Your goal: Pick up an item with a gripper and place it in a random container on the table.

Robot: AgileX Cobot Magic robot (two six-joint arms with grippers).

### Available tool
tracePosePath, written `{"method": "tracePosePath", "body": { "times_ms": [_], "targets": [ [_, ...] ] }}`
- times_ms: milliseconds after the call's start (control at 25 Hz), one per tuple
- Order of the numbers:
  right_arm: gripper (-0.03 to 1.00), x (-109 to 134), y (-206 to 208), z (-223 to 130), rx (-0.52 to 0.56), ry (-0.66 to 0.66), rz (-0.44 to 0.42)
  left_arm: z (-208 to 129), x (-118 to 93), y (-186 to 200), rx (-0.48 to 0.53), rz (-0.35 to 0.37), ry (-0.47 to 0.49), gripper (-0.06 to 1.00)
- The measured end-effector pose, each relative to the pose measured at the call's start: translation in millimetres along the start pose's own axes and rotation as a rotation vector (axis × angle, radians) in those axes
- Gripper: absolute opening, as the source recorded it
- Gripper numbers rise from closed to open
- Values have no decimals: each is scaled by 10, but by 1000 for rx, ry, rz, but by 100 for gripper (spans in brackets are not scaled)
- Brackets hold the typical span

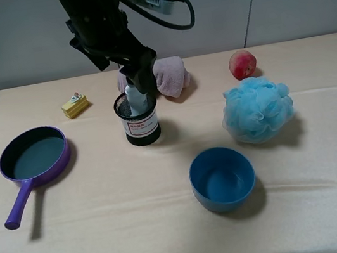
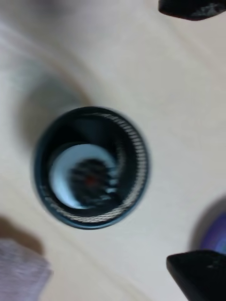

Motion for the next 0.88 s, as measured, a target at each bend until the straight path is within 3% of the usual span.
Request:
{"method": "tracePosePath", "body": {
  "times_ms": [80,480,880],
  "targets": [
    [69,0,0,0,0,0,0,-79,-18,129,19,-4,4,99],
    [69,0,0,1,-1,0,0,-372,-161,675,-88,-34,33,99],
    [69,0,0,1,-1,0,0,-1176,-358,999,-117,-28,62,99]
  ]
}}
Point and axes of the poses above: a point on each arm's last joint axis where the gripper is mounted, y pointing back along that axis away from the gripper, x along the wrist's bending axis when the last joint is at zero, z = x × y, the point moved 5 cm from there along -y, pointing out along that axis toward the gripper, and after that the axes turned 3 degrees about -y, right-handed, at the moved point
